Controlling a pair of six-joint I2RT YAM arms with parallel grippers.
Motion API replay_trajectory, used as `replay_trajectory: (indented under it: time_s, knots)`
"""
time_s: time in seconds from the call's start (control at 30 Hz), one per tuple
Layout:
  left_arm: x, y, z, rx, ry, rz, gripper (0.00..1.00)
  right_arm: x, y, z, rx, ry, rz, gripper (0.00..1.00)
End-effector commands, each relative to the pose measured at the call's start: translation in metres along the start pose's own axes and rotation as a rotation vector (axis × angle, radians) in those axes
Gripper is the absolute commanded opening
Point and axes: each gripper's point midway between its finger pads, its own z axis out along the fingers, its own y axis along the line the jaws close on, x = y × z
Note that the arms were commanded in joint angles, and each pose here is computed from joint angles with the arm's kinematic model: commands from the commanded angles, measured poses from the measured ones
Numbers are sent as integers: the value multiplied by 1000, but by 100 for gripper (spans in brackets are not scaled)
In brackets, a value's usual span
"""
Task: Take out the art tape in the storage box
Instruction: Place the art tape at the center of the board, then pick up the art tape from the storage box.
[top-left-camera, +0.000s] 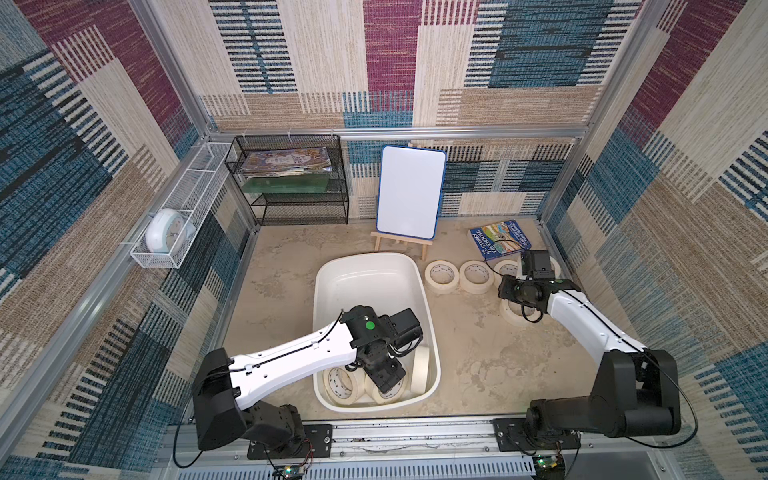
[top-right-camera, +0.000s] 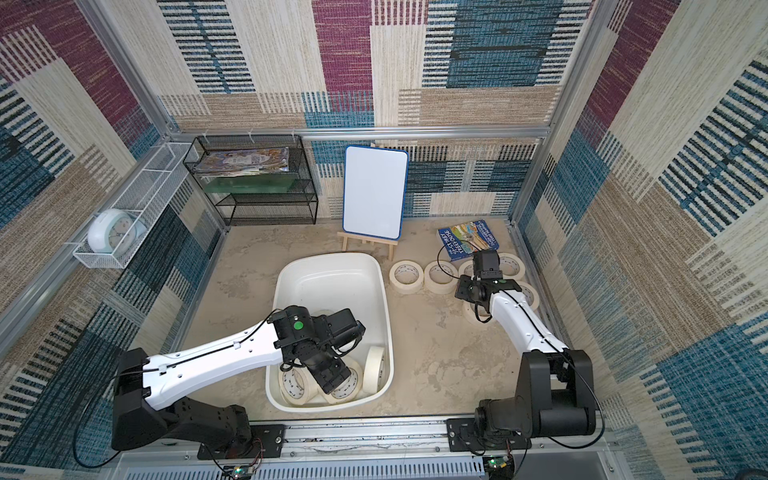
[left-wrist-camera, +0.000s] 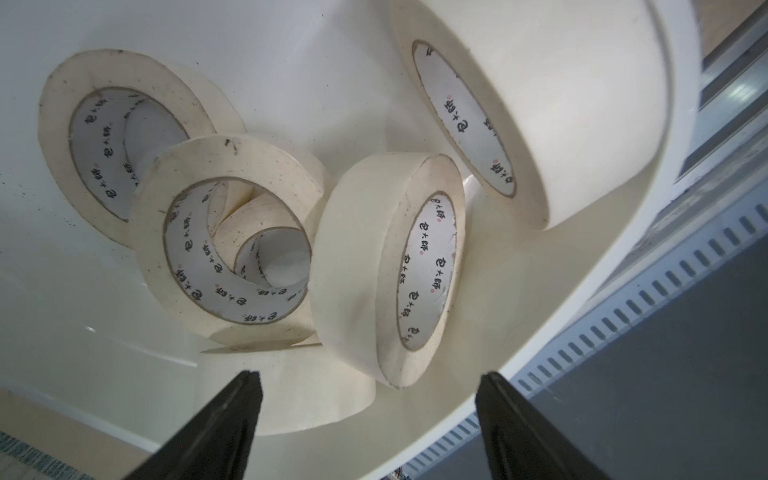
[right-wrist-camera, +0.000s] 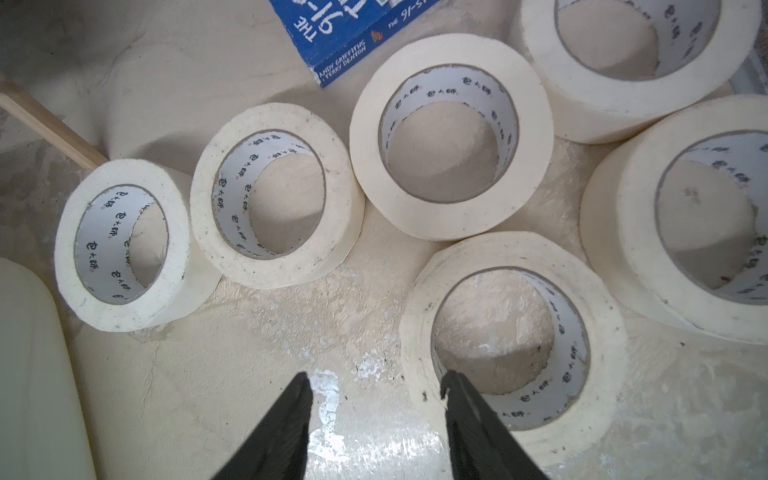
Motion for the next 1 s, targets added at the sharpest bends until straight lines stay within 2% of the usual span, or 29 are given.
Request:
replay_trajectory:
  time_s: [0.0,0.07,0.2,0.27,0.37,0.5,0.53,0.67,0.8,0.97]
  knots:
    - [4,10,11,-69,49,-4,86,-3,6,-5,-24,-8,-16,55]
    - [0,10,18,-77,50,-1,83,-5,10,-9,-33,-13,-27,54]
    - [-9,10,28,-70,42,-8,69,-8,19,-19,-57,-26,-53,52]
    - [-11,10,30,-73,45,-8,58,-10,23,-24,-67,-31,-61,50]
    - [-16,5,34,-52,40,-8,37,-12,30,-31,-81,-39,-81,48]
    - [-17,9,42,-59,58,-15,5,-12,51,-40,-145,-37,-143,46]
    - [-18,11,41,-59,58,-26,0,-10,60,-41,-166,-26,-169,46]
    - [-31,26,26,-78,-1,-69,0,3,96,-51,-276,6,-244,47]
    - [-47,62,2,-128,-84,-157,0,7,141,-79,-459,-7,-284,47]
    - [-73,108,-12,-181,-158,-242,0,22,192,-110,-609,1,-363,48]
